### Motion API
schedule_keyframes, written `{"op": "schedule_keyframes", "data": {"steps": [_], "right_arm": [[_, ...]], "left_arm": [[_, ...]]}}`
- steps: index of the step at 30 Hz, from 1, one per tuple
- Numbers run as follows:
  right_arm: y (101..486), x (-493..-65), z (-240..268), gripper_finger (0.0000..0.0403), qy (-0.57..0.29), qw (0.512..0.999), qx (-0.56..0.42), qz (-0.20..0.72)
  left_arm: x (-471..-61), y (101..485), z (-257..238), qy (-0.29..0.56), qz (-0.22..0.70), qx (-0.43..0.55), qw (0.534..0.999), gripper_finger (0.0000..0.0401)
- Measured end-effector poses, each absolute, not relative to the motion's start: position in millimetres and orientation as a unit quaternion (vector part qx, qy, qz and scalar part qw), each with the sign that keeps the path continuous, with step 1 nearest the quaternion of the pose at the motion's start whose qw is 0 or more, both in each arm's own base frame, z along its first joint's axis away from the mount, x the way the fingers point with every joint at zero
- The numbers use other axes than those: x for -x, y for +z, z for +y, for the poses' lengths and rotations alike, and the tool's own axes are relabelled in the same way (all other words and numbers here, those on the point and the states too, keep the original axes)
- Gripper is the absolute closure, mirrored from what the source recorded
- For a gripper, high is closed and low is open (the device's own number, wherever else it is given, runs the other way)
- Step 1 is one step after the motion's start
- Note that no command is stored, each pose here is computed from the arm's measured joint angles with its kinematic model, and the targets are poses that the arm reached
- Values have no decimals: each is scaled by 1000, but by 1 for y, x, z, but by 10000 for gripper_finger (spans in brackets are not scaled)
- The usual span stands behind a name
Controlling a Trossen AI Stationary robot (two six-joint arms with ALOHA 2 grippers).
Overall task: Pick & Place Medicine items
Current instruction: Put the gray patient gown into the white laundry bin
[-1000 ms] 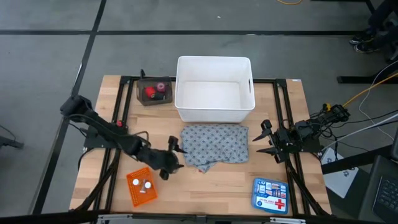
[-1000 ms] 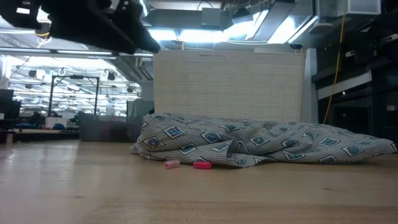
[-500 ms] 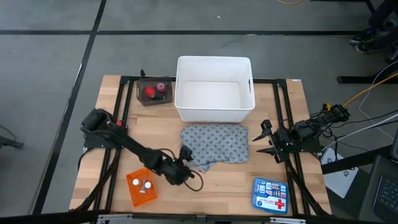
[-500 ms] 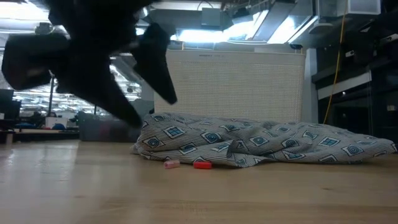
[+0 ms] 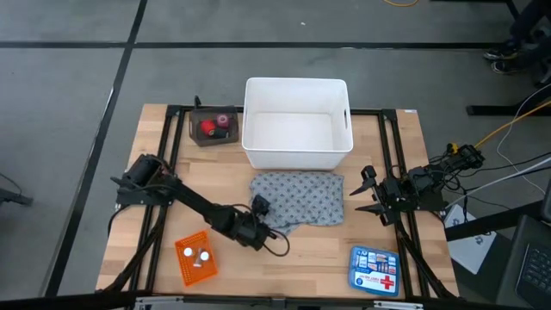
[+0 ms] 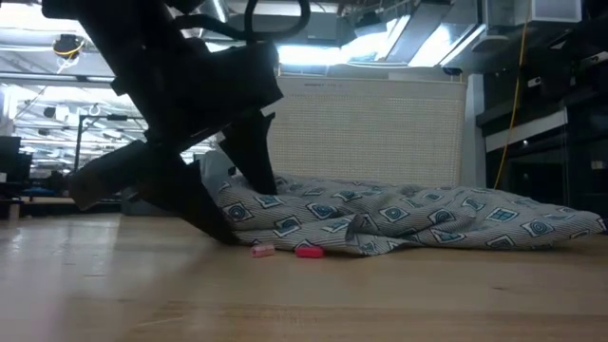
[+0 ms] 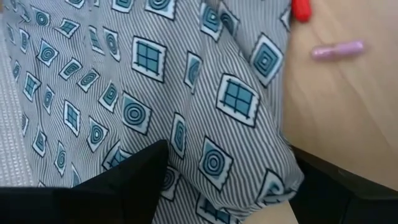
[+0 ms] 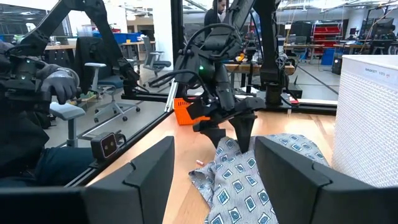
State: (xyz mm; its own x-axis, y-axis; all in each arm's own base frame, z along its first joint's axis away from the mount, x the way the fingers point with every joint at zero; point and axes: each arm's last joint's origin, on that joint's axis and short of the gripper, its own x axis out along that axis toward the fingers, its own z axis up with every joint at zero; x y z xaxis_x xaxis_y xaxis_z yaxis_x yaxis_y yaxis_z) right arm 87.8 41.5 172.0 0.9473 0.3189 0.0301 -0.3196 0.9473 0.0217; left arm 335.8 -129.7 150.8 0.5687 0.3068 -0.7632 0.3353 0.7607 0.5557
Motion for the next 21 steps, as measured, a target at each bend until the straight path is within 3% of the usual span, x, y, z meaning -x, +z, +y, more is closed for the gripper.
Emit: {"op": "schedule_keyframes", "data": {"steps": [14, 17, 21], "right_arm": [[172, -88, 42, 179, 162, 987, -13, -13], [172, -88, 42, 179, 162, 987, -13, -13], [172, -88, 42, 179, 162, 987, -13, -13]], "left_arm": [[-351, 117, -106, 31, 498, -325, 803, 114], [-352, 111, -105, 37, 503, -311, 805, 140], [-353, 109, -105, 52, 501, -297, 811, 204]]}}
